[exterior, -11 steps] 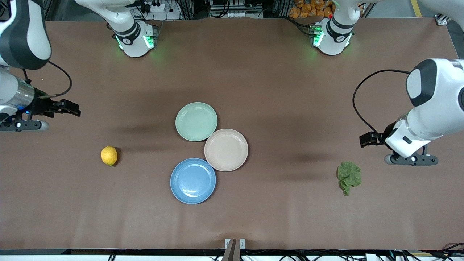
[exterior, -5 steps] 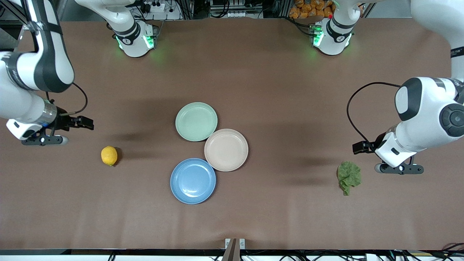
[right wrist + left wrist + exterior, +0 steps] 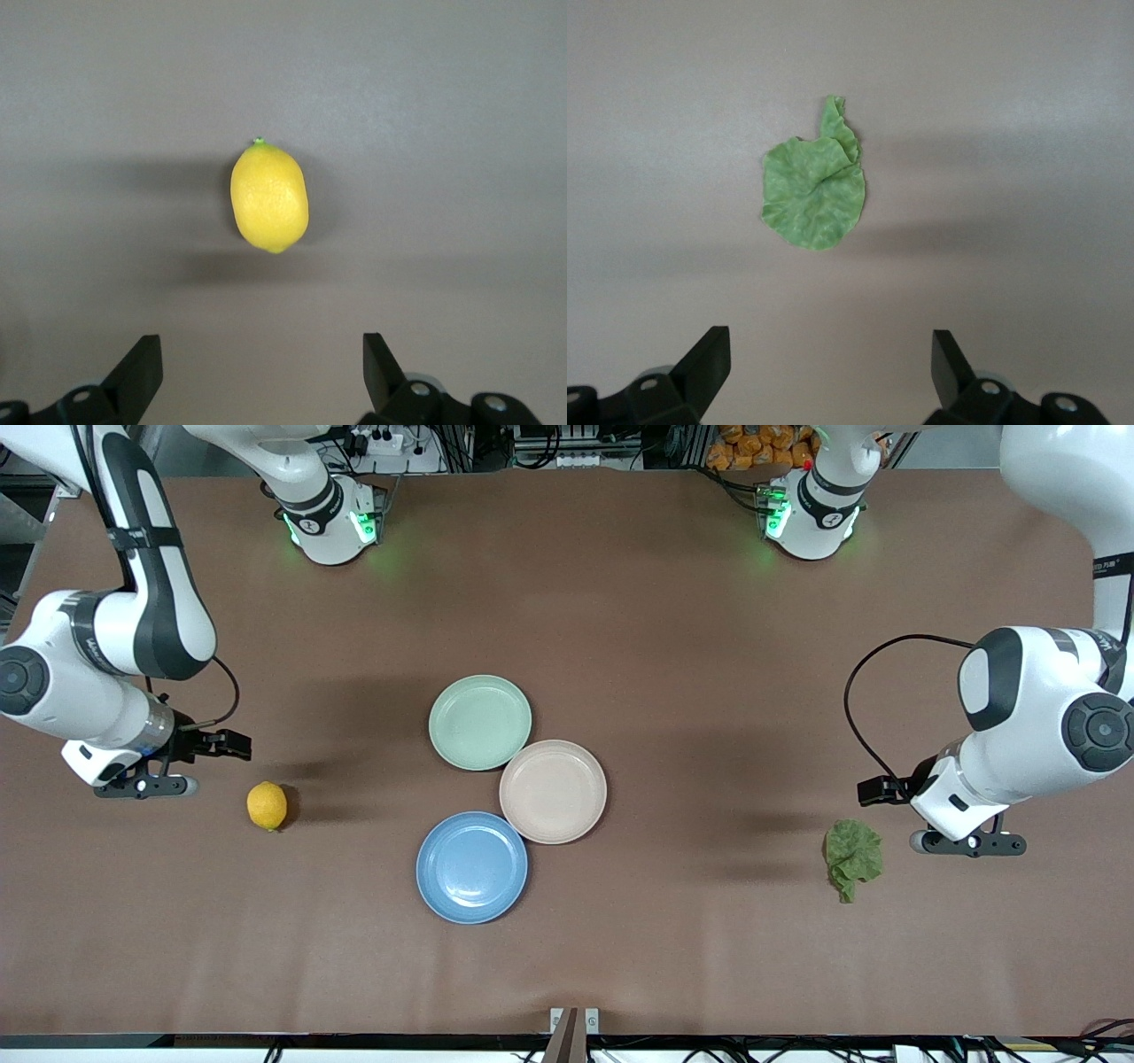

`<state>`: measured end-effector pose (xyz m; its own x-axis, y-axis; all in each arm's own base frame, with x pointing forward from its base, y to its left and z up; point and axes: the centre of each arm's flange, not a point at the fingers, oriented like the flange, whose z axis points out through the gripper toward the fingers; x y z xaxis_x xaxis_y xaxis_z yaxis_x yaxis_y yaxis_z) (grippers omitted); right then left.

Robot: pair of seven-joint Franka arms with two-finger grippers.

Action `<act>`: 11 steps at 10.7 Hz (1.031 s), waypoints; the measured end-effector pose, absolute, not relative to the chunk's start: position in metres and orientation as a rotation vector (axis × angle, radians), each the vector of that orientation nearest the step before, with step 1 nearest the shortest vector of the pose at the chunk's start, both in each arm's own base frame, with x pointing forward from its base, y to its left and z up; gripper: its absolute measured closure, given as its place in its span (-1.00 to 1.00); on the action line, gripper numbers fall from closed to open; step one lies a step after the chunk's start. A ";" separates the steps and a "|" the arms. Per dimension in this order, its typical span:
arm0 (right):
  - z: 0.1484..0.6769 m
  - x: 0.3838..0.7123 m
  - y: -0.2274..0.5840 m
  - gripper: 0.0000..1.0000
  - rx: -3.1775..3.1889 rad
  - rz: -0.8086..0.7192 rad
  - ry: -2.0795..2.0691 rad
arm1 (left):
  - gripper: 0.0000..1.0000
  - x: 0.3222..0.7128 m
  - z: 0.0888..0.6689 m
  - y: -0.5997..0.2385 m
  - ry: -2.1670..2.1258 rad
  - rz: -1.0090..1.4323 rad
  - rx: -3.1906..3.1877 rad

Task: Place lemon and lettuce in plates
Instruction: 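Move the right gripper to the lemon while the left gripper reaches the lettuce, then close the right gripper on the lemon while the left gripper grasps lettuce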

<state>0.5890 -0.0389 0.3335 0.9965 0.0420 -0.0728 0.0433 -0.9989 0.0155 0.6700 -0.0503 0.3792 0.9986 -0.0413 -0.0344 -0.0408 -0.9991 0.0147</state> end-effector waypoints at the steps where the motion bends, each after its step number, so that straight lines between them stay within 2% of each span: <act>1: 0.322 0.592 -0.037 -1.00 3.120 -0.100 0.072 | -1.00 0.672 0.374 -0.052 -0.068 -0.046 3.125; 7: 0.259 0.600 -0.036 -1.00 3.108 -0.041 0.082 | -1.00 0.684 0.328 -0.051 -0.061 -0.026 3.117; 11: 0.235 0.602 -0.036 -1.00 3.104 -0.027 0.083 | -1.00 0.690 0.302 -0.040 -0.032 -0.019 3.114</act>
